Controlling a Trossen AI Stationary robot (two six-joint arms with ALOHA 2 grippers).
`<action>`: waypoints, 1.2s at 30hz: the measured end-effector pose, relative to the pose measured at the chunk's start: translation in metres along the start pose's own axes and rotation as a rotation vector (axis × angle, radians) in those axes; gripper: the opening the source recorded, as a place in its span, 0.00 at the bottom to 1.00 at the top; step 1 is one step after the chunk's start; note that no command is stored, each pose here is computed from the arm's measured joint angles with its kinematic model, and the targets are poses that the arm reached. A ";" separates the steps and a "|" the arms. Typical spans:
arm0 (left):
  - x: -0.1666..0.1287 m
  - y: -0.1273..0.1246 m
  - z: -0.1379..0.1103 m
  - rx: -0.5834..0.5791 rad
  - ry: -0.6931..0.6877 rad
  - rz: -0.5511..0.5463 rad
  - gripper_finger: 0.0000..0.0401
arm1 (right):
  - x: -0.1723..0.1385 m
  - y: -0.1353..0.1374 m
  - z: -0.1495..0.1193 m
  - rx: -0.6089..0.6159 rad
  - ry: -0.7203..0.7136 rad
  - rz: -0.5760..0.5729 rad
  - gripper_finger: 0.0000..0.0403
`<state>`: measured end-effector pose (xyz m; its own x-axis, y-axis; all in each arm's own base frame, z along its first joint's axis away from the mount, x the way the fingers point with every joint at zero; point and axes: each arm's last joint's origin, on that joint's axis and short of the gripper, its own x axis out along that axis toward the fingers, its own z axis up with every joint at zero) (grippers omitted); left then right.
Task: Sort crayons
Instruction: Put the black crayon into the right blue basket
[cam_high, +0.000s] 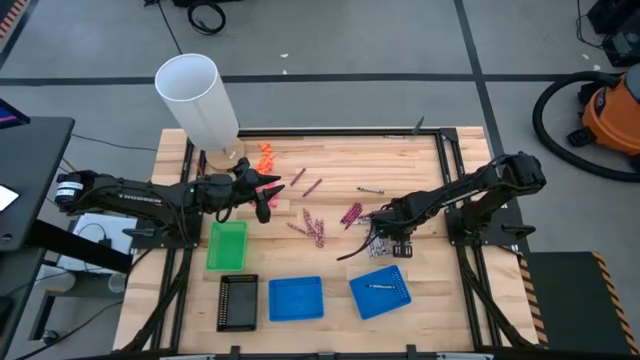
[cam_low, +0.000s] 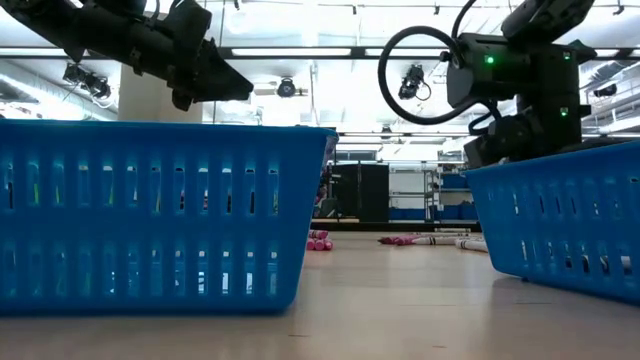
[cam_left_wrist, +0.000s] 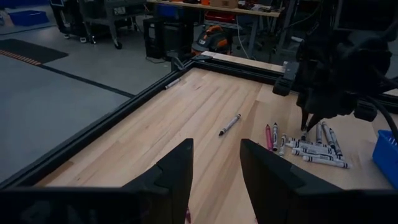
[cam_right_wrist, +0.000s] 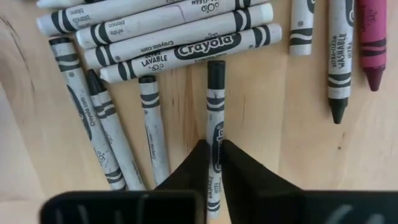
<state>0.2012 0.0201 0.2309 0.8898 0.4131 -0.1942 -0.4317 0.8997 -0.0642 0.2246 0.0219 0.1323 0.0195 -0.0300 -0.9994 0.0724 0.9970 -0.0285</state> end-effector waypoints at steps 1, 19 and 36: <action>0.000 0.000 0.000 -0.002 0.000 0.000 0.35 | 0.000 0.000 0.000 -0.002 0.002 0.000 0.06; 0.000 0.000 -0.001 -0.026 0.005 0.001 0.35 | -0.082 0.012 0.027 -0.001 0.073 -0.111 0.09; 0.000 0.000 -0.001 -0.052 0.005 0.001 0.35 | -0.155 0.081 0.035 -0.039 -0.195 -0.041 0.09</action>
<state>0.2011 0.0201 0.2303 0.8888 0.4127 -0.1995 -0.4395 0.8908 -0.1153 0.2623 0.1044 0.2858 0.2107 -0.0804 -0.9742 0.0381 0.9965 -0.0740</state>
